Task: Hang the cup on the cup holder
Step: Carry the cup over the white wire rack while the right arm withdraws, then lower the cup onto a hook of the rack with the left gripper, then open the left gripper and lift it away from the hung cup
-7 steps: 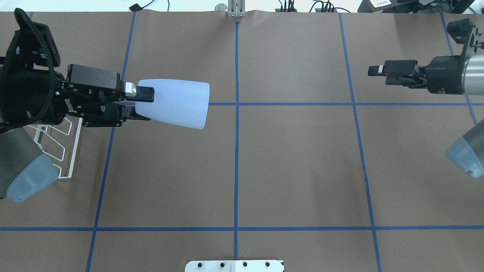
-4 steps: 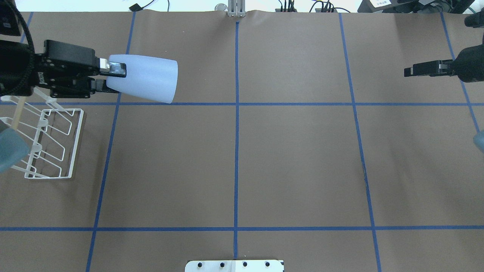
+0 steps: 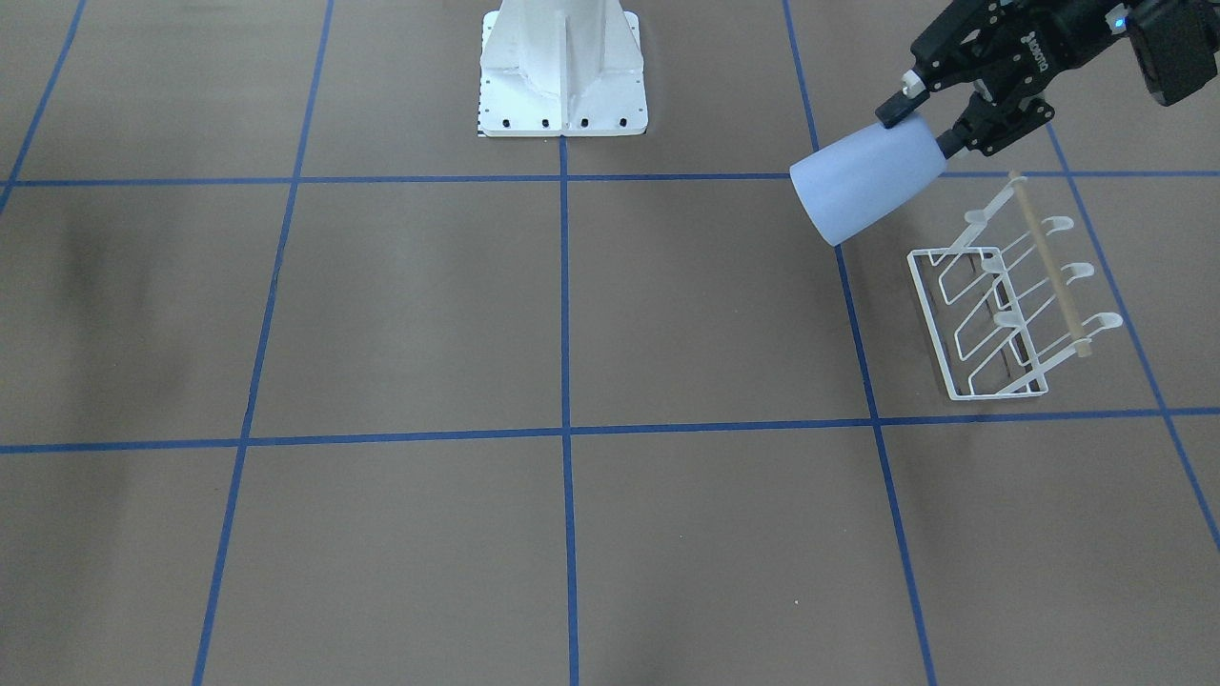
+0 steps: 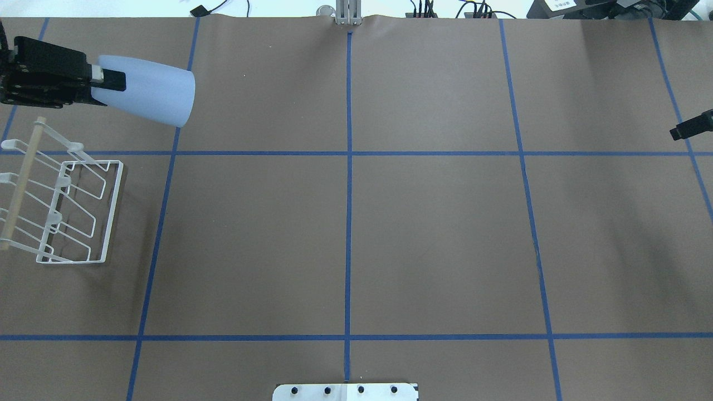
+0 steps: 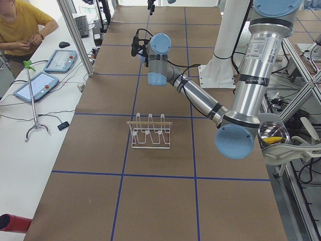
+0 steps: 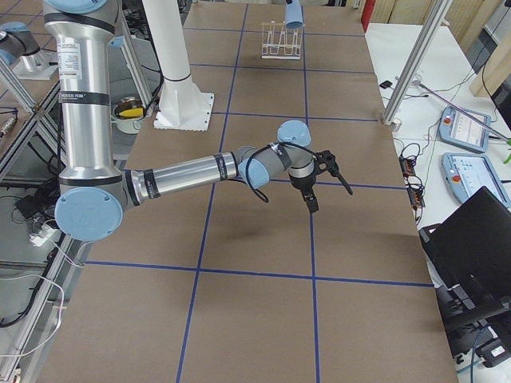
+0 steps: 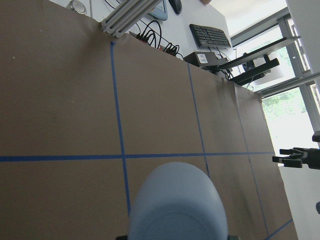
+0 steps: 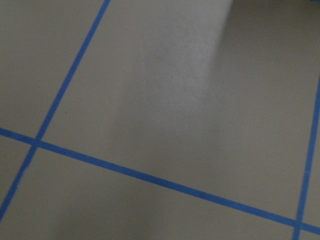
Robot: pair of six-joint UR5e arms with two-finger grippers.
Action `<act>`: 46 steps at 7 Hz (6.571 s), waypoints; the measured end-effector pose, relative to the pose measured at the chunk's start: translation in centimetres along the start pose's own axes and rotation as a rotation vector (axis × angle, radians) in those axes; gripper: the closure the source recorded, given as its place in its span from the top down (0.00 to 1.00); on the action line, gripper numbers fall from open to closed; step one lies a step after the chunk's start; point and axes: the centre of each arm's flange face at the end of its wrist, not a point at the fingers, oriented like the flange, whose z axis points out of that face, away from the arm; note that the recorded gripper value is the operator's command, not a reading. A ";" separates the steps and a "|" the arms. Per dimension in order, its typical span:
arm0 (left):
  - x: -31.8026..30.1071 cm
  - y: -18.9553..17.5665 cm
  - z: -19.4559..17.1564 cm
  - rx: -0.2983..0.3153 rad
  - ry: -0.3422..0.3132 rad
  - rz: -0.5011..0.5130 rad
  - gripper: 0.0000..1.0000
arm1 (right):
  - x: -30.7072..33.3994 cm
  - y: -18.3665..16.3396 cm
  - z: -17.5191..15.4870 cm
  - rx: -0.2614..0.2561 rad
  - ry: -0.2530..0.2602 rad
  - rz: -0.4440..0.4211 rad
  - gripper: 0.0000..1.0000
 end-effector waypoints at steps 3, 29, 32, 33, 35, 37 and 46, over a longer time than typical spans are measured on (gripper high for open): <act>-5.4 -1.3 -1.9 0.002 -0.186 0.107 0.00 | 7.3 3.9 -3.4 -0.111 -0.035 -0.014 1.00; -17.6 -0.6 9.8 -0.283 -0.805 0.168 0.98 | 9.1 6.6 -3.5 -0.132 -0.034 0.001 1.00; -16.7 -0.7 9.5 -0.288 -0.789 0.187 0.99 | 9.2 6.7 -3.3 -0.139 -0.034 0.002 1.00; -16.1 -1.7 8.1 -0.298 -0.780 0.212 0.99 | 9.4 7.0 -3.1 -0.145 -0.032 0.005 1.00; -16.8 -5.2 1.5 -0.334 -0.775 0.265 0.99 | 10.1 7.6 -2.6 -0.164 0.005 0.010 1.00; -21.3 -7.5 -6.5 -0.359 -0.803 0.294 0.99 | 10.9 8.4 -2.3 -0.179 0.025 0.023 1.00; -35.0 -0.3 -20.6 -0.342 -0.714 0.183 0.99 | 9.6 5.2 -4.1 -0.126 -0.020 0.106 1.00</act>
